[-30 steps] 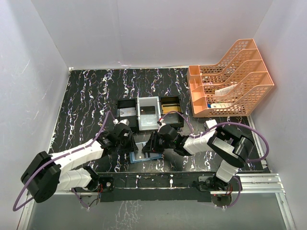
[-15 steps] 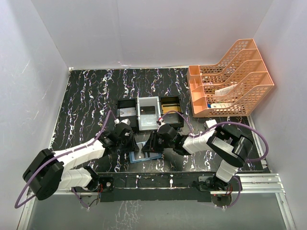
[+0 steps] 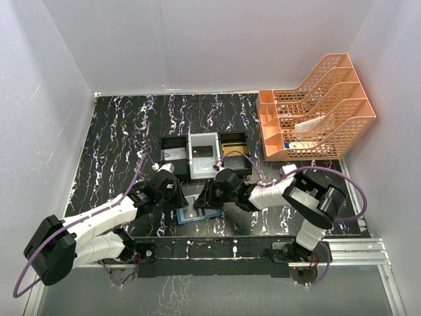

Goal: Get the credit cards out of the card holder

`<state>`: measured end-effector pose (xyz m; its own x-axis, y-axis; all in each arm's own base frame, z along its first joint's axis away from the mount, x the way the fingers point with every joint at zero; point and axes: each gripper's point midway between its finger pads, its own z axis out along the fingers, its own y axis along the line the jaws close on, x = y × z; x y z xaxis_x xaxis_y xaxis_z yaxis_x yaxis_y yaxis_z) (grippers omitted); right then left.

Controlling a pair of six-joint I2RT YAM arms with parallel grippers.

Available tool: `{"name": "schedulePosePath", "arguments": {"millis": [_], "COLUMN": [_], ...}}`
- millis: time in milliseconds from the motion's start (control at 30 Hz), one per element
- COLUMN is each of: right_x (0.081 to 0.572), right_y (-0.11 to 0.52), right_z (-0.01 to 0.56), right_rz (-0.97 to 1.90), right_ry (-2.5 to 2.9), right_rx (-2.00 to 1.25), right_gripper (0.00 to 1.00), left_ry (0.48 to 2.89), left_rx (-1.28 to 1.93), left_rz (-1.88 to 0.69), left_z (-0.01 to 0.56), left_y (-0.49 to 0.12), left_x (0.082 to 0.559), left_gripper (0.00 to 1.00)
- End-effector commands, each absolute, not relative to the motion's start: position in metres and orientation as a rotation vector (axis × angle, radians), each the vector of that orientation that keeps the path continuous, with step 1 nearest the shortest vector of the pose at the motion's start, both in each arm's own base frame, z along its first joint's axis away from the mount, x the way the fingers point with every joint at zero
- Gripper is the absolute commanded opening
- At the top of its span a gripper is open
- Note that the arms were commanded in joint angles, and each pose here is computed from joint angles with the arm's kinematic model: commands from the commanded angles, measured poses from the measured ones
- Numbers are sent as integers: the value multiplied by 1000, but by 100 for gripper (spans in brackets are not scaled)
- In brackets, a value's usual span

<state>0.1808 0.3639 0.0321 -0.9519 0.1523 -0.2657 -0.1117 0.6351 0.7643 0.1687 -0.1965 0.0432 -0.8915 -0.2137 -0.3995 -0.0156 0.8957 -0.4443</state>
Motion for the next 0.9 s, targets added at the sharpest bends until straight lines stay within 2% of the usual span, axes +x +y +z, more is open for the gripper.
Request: {"name": "schedulePosePath", "arguments": {"millis": [0, 233, 433, 600, 867], "right_x": [182, 182, 183, 185, 186], "right_y": [363, 362, 359, 357, 359], "right_z": [24, 27, 25, 24, 25], "right_rz": [1191, 1186, 1164, 1143, 1153], "right_ry": [2565, 2561, 2565, 2565, 2562], "right_rx": [16, 22, 32, 54, 45], "right_gripper": [26, 26, 28, 28, 28], "left_ry": [2635, 2670, 2602, 2593, 2642], "left_rx": [-164, -196, -170, -209, -151], "left_rz": [-615, -598, -588, -559, -617], "left_z": [39, 27, 54, 44, 22], "left_y": [-199, -198, -194, -188, -198], "left_x": [166, 164, 171, 171, 164], "left_gripper": [27, 19, 30, 37, 26]}}
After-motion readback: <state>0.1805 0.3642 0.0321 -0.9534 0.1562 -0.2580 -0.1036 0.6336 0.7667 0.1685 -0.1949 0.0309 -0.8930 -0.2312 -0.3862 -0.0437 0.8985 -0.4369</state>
